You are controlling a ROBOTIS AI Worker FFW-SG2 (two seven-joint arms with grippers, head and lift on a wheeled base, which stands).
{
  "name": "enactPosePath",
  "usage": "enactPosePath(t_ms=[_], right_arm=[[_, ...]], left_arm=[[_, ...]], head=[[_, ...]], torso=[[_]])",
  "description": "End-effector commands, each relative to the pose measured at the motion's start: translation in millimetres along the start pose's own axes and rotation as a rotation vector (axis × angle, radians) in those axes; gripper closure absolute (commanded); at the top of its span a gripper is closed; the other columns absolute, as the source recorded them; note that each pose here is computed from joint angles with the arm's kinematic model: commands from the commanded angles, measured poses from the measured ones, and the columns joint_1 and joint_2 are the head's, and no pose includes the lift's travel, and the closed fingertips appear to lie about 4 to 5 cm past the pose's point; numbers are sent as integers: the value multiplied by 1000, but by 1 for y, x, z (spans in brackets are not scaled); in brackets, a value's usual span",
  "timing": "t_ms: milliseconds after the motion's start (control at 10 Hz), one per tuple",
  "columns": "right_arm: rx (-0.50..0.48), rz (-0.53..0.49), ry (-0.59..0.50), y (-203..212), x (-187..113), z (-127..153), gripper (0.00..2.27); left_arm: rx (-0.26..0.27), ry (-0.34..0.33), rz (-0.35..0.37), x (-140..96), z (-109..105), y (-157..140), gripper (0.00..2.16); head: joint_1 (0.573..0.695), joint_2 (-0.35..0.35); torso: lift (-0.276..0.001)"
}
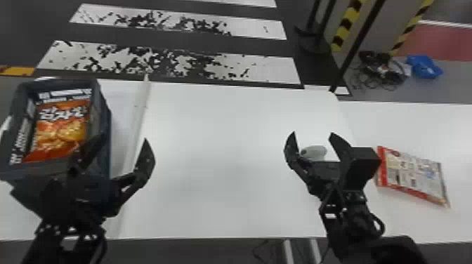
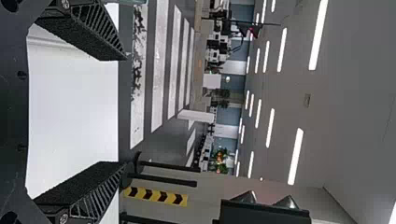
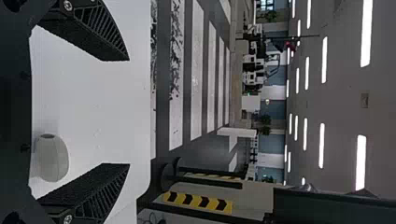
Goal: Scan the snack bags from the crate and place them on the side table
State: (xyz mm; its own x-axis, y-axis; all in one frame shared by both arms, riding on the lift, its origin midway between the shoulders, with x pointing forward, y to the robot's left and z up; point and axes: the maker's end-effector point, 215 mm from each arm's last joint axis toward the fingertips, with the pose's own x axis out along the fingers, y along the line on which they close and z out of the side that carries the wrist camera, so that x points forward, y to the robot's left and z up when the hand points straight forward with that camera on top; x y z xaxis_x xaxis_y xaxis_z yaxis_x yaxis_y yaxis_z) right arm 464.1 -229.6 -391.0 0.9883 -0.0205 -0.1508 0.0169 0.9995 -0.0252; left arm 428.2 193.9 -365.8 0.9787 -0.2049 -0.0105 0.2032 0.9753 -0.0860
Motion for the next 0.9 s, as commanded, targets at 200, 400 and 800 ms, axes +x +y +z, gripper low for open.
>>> enactPosePath(t_ms=[200, 400, 800], right_arm=[[15, 27, -109, 71, -24, 5, 70], [26, 25, -114, 82, -30, -2, 70], [27, 26, -111, 83, -33, -6, 70]], left_arm=[[-10, 27, 4, 2, -10, -3, 80], [-12, 26, 10, 2, -9, -2, 83], [61, 59, 69, 16, 39, 70, 144]], head=[[695, -5], [695, 40], [695, 92]], torso=[[-50], [-50], [-50]])
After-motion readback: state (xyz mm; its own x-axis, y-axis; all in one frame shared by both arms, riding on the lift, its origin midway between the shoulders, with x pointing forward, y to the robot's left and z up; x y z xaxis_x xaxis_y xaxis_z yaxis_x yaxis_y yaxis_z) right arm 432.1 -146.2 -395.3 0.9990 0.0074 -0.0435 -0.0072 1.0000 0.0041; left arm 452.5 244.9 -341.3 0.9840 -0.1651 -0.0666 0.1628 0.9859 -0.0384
